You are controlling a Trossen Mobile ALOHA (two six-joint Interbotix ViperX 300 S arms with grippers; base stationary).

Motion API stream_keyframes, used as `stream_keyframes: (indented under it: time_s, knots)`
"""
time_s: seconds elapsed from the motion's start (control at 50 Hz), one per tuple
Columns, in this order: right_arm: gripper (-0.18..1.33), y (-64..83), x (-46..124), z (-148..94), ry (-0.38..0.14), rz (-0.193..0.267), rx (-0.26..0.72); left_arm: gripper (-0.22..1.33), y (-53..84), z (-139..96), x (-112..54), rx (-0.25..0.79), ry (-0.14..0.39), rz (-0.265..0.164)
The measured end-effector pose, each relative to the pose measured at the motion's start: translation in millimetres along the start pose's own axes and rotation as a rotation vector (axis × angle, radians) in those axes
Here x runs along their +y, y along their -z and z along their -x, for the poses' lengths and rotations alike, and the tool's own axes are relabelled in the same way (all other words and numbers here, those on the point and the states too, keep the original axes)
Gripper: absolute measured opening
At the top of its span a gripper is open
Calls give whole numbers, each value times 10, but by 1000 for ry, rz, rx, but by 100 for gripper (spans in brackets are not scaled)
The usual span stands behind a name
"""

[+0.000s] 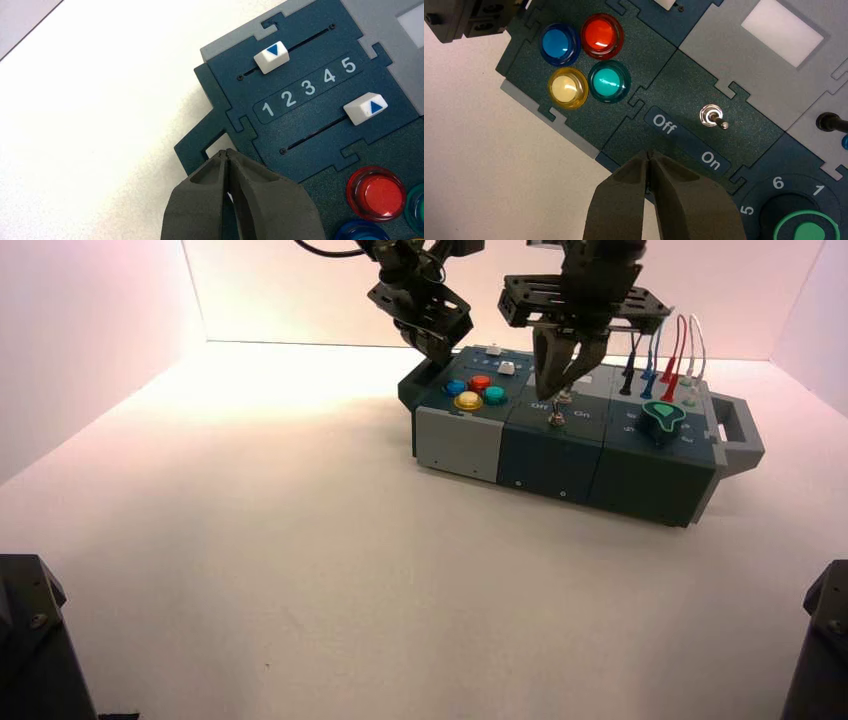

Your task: Flip the bottom switch on with the right gripper.

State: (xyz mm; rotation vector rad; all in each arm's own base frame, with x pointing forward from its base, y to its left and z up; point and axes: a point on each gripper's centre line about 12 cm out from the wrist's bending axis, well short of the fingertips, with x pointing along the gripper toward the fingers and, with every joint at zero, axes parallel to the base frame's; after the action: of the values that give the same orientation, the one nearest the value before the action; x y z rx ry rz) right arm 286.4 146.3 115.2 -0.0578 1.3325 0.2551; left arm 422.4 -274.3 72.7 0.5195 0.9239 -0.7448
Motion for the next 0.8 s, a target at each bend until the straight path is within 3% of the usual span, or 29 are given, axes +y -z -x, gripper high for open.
stream_keyframes:
  time_s: [0.54, 0.8]
  knots:
    - [-14, 208, -90, -19, 13, -12, 34, -17, -4, -1, -6, -1, 0, -3]
    - [-14, 186, -99, 19, 12, -12, 19, -16, -2, -1, -7, 0, 1, -3]
